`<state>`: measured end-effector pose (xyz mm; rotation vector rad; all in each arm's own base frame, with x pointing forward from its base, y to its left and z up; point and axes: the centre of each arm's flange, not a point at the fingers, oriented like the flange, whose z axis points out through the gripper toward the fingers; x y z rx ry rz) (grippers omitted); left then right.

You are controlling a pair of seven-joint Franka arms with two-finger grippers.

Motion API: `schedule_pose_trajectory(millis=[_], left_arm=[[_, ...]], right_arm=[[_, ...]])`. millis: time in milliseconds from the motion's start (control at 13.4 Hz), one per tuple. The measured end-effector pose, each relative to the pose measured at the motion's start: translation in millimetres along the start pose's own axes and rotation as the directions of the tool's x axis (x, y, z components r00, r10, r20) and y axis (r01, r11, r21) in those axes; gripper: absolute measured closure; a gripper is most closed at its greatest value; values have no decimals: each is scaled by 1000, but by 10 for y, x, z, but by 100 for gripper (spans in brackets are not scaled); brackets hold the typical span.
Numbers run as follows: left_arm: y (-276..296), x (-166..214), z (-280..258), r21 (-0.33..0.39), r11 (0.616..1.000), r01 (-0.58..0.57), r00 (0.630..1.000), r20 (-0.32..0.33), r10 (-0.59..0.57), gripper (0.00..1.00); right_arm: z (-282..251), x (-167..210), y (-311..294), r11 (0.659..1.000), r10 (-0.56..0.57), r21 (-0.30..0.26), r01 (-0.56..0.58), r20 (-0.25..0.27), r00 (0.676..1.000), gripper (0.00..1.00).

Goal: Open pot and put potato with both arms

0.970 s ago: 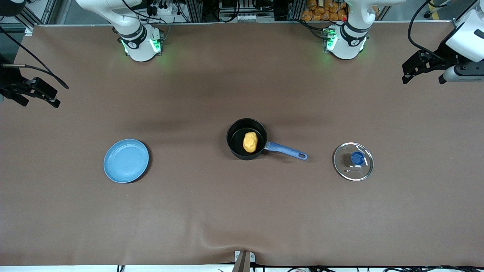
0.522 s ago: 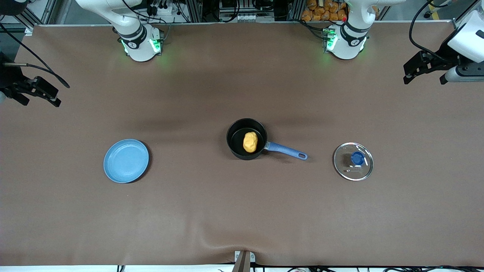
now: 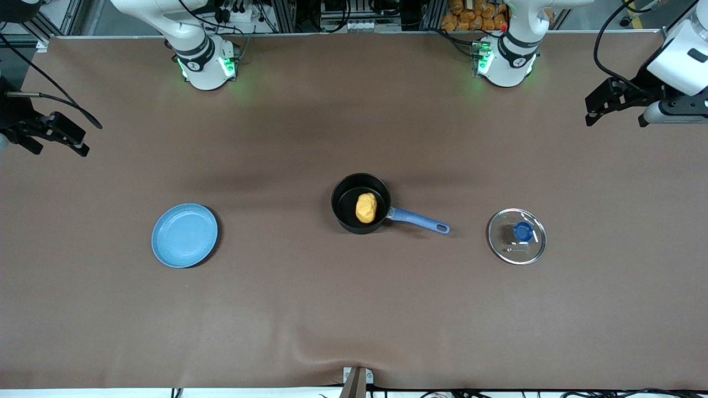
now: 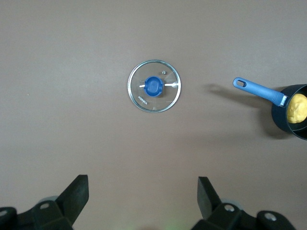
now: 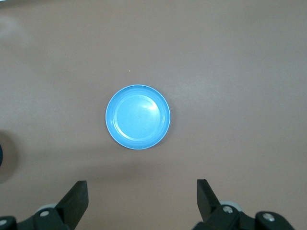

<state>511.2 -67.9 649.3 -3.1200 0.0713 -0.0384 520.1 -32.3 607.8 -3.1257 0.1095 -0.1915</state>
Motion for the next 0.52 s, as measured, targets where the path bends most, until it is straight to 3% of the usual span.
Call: schedule_pose_trajectory(millis=[522], left_arm=[[22, 101, -76, -5, 1000, 25, 999, -25, -25, 0]], right_arm=[[-193, -93, 16, 1000, -2, 1, 2, -26, 1000, 0]])
